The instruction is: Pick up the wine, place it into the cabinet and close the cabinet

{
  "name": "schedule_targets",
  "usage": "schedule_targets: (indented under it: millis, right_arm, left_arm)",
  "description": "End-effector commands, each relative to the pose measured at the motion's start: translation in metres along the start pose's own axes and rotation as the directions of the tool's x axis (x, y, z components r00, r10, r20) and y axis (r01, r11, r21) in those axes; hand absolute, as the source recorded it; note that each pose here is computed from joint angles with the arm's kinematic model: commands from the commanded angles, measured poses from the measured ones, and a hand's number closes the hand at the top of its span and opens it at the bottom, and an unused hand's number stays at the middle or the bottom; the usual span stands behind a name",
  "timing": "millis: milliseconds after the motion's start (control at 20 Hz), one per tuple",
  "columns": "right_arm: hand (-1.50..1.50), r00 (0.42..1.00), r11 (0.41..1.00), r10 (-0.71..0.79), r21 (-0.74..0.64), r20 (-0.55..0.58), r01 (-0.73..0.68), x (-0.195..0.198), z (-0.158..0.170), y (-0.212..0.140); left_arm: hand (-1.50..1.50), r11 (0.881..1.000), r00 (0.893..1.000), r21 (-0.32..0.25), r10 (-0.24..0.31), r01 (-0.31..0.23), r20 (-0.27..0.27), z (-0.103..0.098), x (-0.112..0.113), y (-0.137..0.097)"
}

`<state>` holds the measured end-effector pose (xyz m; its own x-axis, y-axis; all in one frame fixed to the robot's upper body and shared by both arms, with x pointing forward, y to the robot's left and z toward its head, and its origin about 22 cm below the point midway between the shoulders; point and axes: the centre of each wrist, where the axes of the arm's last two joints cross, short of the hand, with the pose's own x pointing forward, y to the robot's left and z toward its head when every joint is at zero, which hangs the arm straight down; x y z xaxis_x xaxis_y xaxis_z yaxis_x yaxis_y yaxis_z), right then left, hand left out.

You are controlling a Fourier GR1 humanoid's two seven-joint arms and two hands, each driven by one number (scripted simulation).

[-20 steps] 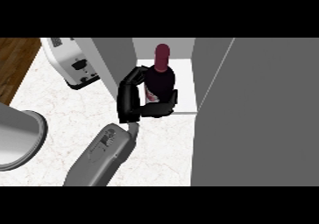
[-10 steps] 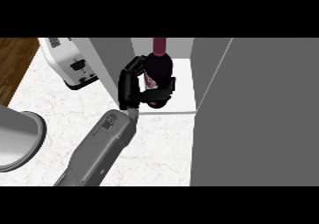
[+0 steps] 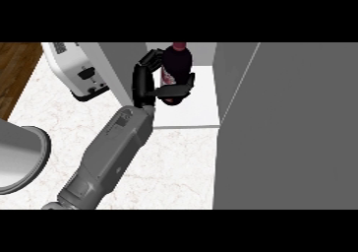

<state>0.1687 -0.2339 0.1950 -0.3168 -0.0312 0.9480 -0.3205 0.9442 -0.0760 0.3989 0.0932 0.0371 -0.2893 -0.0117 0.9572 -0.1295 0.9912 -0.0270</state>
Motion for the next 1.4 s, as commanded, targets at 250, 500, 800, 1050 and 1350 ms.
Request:
schedule_targets:
  millis: [250, 500, 800, 1050, 1350]
  right_arm:
    - [-1.5, 0.999, 0.999, -0.005, 0.04, 0.032, 0.004, 0.008, 0.017, 0.006]
    - [-1.5, 0.999, 0.999, -0.031, 0.037, 0.044, 0.029, 0.005, 0.026, 0.0]
    - [-1.5, 0.999, 0.999, -0.027, 0.046, 0.043, 0.025, 0.016, 0.022, 0.009]
    - [-1.5, 0.998, 0.998, -0.04, 0.05, 0.042, 0.038, 0.014, 0.024, 0.011]
    - [-1.5, 0.998, 0.998, -0.032, 0.05, 0.049, 0.029, 0.003, 0.007, 0.007]
  left_arm:
    - [1.5, 0.995, 0.997, 0.081, -0.057, 0.052, 0.06, -0.028, 0.002, 0.004]
    - [1.5, 0.996, 0.996, 0.067, -0.063, 0.059, 0.059, -0.027, -0.01, 0.013]
    - [1.5, 0.99, 0.999, 0.138, 0.034, -0.034, 0.0, -0.03, -0.009, 0.008]
    - [1.5, 0.985, 0.995, 0.149, 0.093, -0.088, -0.028, -0.031, -0.009, 0.007]
    - [1.5, 0.984, 0.996, 0.16, 0.087, -0.083, -0.02, -0.028, -0.017, 0.012]
